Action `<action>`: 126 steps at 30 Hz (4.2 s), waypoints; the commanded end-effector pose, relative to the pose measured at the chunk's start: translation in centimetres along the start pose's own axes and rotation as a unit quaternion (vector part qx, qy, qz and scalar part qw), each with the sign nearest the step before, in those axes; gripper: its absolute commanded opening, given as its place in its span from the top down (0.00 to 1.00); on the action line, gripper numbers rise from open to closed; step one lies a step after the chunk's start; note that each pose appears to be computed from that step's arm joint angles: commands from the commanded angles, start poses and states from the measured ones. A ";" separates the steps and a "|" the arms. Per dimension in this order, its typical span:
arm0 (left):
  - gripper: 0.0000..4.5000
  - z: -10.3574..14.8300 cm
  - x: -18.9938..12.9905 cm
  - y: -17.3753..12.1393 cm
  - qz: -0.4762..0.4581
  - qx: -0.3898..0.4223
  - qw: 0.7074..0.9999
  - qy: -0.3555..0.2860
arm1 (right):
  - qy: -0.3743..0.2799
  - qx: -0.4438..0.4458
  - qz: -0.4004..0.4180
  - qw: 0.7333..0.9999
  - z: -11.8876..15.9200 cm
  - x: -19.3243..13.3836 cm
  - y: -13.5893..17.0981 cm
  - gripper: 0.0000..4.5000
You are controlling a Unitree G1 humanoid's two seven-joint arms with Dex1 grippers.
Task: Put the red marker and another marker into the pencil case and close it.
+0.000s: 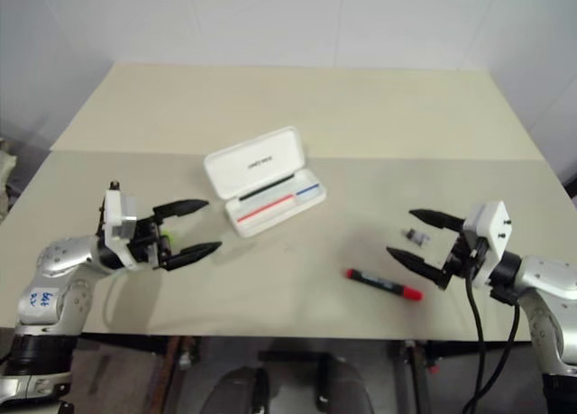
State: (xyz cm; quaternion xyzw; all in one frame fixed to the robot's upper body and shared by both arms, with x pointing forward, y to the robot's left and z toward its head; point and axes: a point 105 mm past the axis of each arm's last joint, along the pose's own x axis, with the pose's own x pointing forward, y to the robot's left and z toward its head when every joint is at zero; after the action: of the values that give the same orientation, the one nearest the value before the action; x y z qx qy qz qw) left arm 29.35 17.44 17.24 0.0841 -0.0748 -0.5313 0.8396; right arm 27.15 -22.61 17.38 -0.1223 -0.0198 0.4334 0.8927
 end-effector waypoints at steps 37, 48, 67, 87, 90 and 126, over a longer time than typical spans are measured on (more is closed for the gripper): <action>0.58 -2.0 8.9 2.4 -0.048 0.044 0.989 0.134 | -0.081 -0.045 0.029 0.995 4.1 4.0 4.6 0.00; 0.58 -3.9 8.5 1.8 -0.075 0.040 0.977 0.198 | -0.081 -0.058 0.040 0.994 4.8 3.7 5.0 0.00; 0.58 -6.0 6.6 2.5 -0.065 0.034 0.956 0.286 | -0.101 -0.073 0.033 0.992 5.5 4.2 5.2 0.00; 1.00 -5.8 7.5 0.6 -0.148 0.055 0.937 0.312 | -0.104 -0.088 0.031 0.990 6.3 4.1 4.8 0.00; 1.00 -5.9 7.9 0.3 -0.142 0.066 0.943 0.294 | -0.102 -0.087 0.033 0.990 6.3 4.1 4.8 0.00; 1.00 -3.0 6.8 -1.0 -0.276 0.091 0.887 0.358 | -0.111 -0.083 0.034 0.990 6.5 4.5 4.9 0.00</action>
State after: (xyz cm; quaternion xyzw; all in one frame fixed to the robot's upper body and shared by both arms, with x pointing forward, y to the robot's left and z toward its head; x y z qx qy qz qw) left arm 31.32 10.83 13.66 0.3509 0.2108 -0.6804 0.6078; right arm 25.88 -15.25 21.06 -0.1428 -0.1238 0.4701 0.8622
